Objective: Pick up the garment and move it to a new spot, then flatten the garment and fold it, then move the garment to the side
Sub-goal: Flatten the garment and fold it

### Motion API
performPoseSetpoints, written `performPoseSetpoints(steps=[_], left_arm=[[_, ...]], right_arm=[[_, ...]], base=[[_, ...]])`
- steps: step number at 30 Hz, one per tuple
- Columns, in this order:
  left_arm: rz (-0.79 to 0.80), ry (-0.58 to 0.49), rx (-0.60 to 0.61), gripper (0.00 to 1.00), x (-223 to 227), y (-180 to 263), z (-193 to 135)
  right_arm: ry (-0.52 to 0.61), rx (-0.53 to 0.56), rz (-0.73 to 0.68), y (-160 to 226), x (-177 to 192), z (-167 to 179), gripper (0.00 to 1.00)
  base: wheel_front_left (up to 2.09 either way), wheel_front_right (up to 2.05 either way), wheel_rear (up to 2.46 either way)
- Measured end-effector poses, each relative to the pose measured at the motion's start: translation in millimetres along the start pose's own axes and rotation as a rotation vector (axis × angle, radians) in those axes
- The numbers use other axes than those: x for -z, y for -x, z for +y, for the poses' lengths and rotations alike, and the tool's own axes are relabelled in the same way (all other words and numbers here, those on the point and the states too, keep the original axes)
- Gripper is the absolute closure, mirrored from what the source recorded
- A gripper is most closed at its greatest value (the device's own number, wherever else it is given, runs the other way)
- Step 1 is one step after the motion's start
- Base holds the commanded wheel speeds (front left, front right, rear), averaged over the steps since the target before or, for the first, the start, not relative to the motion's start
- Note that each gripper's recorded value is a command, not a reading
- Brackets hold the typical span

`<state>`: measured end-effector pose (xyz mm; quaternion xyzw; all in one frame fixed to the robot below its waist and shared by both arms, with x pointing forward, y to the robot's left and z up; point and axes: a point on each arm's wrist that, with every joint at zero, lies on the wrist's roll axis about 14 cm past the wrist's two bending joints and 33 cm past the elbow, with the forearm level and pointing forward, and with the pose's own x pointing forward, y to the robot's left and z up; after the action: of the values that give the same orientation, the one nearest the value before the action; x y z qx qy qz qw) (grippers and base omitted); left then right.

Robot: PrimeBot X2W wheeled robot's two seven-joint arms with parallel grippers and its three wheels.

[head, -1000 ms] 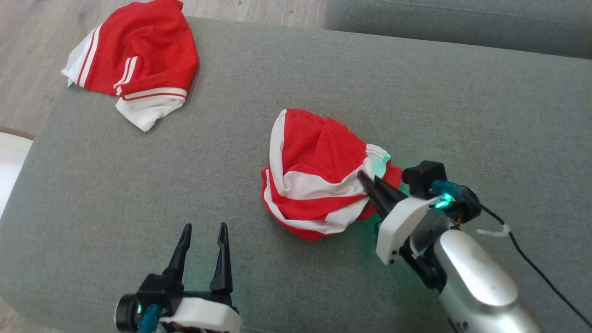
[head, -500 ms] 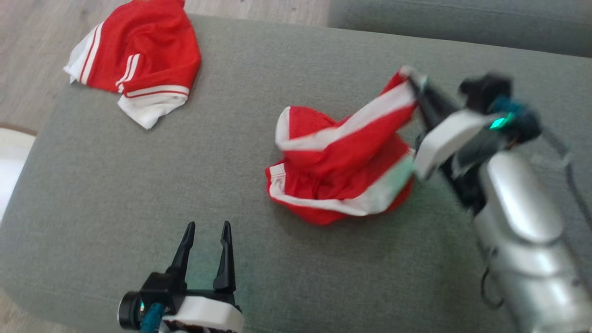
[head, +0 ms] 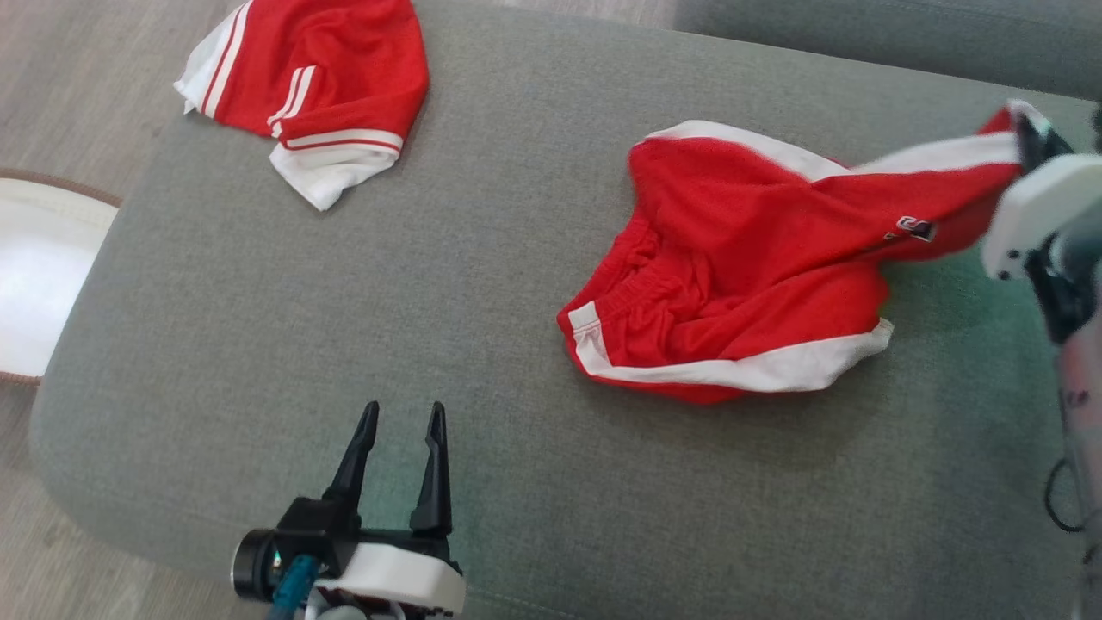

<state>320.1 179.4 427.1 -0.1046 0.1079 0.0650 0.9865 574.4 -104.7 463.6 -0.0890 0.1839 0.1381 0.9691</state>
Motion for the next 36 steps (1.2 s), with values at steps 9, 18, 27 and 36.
performPoseSetpoints(steps=[9, 18, 27, 36], left_arm=[[-0.004, -0.013, 0.041, 0.00, -1.1, -8.9, -11.1], [-0.016, -0.017, 0.103, 0.00, -4.7, -13.5, -28.9], [-0.039, -0.024, 0.127, 0.00, -11.1, -11.7, -34.9], [-0.040, -0.029, 0.136, 0.00, -12.1, -14.4, -37.5]], right_arm=[[-0.060, 0.108, -0.082, 18.0, 8.7, -38.2, 0.00], [-0.074, 0.082, -0.164, 39.8, 10.3, -24.4, 0.00], [-0.105, 0.011, -0.067, 77.2, 74.3, 10.7, 0.00], [-0.117, -0.080, 0.086, 95.8, 120.2, 50.9, 0.00]], base=[[0.00, 0.00, 0.00], [0.00, 0.00, 0.00], [0.00, 0.00, 0.00], [0.00, 0.00, 0.00]])
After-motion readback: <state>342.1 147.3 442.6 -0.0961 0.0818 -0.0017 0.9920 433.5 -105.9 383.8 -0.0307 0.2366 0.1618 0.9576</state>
